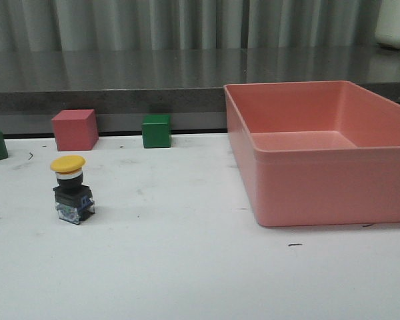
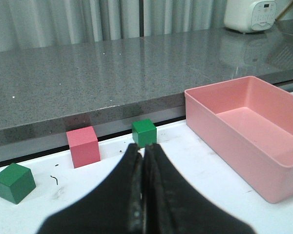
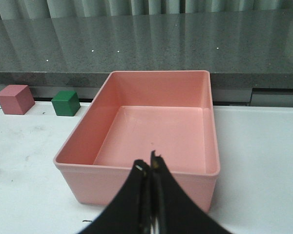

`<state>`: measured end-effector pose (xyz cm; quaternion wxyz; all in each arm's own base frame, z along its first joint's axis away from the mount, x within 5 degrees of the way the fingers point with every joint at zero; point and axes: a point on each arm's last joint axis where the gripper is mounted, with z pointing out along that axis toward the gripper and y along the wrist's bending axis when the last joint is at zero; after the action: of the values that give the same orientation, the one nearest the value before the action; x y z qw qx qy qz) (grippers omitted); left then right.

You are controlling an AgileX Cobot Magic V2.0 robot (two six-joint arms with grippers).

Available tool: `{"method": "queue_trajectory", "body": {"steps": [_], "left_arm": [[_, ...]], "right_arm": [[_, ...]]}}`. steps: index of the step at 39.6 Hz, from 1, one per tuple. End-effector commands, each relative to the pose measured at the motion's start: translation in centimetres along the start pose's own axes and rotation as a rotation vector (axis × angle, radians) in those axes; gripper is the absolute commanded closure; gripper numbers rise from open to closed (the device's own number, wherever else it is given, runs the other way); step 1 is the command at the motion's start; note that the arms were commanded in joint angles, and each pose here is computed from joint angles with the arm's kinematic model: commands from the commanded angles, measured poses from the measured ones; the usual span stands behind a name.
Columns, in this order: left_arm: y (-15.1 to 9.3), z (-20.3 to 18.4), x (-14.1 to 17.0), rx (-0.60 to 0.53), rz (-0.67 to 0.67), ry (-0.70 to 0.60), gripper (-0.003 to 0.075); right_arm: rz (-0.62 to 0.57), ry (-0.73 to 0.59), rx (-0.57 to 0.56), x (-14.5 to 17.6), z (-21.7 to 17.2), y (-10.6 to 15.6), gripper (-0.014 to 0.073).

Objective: Place and stand button with both arms

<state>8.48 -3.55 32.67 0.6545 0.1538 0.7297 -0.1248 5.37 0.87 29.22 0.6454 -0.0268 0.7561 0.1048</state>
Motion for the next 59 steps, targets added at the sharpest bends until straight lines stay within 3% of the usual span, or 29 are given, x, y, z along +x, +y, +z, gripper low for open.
{"method": "queue_trajectory", "body": {"steps": [1, 32, 47, 59], "left_arm": [[-0.2, -0.4, -1.8, 0.026, -0.056, -0.101, 0.0741], [-0.2, -0.8, -0.6, 0.024, -0.096, -0.106, 0.0741], [1.2, -3.4, 7.8, -0.250, -0.108, -0.149, 0.0741], [2.1, -2.9, 12.9, -0.442, -0.122, -0.120, 0.0741]], "right_arm": [[-0.022, -0.101, -0.009, -1.5, -0.2, 0.2, 0.0666], [-0.022, -0.101, -0.009, -1.5, -0.2, 0.2, 0.0666], [-0.022, -0.101, -0.009, -1.5, -0.2, 0.2, 0.0666], [-0.022, -0.100, -0.008, -1.5, -0.2, 0.2, 0.0666]]}}
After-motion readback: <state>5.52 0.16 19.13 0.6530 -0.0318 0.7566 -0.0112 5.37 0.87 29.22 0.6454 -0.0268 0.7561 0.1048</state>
